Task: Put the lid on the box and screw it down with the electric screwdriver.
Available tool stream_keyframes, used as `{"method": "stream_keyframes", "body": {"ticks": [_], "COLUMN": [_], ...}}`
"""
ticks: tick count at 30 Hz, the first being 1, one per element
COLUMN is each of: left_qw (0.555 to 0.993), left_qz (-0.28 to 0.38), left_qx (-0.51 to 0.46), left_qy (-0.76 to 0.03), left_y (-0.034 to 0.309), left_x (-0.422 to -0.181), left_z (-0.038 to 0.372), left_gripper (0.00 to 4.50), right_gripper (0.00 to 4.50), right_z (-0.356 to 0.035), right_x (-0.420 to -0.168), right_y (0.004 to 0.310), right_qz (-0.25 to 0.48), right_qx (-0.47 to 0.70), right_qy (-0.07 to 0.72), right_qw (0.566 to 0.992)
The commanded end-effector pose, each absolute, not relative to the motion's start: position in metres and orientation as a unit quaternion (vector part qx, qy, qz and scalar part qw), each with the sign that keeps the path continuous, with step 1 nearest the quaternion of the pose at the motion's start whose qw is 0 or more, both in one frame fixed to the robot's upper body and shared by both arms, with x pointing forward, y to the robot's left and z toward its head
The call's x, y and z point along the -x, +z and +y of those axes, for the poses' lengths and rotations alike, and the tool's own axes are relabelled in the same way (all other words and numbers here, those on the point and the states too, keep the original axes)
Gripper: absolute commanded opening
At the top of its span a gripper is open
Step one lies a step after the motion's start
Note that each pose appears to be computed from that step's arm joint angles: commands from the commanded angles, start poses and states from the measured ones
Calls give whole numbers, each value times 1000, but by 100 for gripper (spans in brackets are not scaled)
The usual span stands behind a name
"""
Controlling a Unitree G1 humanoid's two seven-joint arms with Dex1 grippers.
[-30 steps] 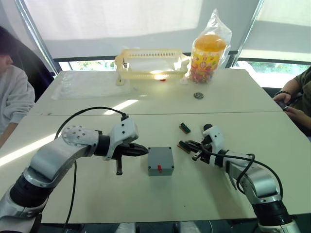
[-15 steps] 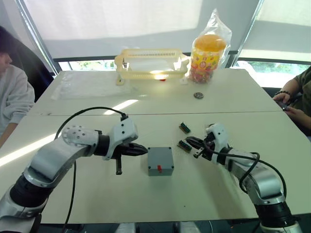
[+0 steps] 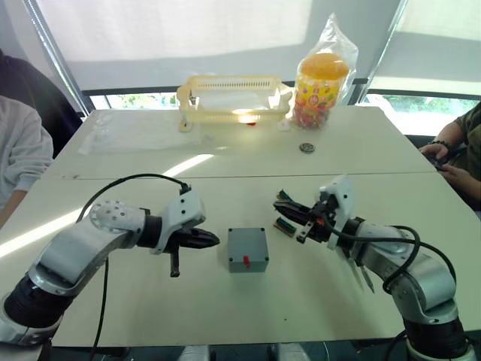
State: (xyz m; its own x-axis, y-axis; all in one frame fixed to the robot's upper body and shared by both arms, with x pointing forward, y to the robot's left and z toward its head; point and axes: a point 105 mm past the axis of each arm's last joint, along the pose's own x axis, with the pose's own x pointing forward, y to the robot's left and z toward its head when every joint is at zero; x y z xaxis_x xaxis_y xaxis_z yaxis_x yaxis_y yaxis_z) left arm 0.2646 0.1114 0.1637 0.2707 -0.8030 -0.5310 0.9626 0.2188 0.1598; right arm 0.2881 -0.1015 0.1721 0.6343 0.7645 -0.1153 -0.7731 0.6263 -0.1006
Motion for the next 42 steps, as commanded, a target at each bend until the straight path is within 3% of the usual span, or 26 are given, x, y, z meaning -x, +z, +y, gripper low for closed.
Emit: {"method": "stream_keyframes", "body": {"ticks": [1, 21, 40, 42], "left_qw": [765, 772, 773, 773], "left_qz": [145, 145, 142, 142], "left_qx": [-250, -252, -251, -251], "left_qy": [-576, -565, -566, -566], "left_y": [177, 174, 174, 174], "left_x": [-264, -265, -265, -265], "left_z": [113, 118, 116, 116], "left_gripper": [0, 0, 0, 0], "right_gripper": [3, 3, 3, 59], "right_z": [-94, -88, -88, -88], "right_x": [-282, -287, -293, -293], "right_y": [170, 144, 139, 141], "right_qz": [27, 50, 51, 47], "right_qx": [91, 113, 121, 123], "right_qy": [447, 464, 462, 462], "right_qw": [890, 877, 877, 877]}}
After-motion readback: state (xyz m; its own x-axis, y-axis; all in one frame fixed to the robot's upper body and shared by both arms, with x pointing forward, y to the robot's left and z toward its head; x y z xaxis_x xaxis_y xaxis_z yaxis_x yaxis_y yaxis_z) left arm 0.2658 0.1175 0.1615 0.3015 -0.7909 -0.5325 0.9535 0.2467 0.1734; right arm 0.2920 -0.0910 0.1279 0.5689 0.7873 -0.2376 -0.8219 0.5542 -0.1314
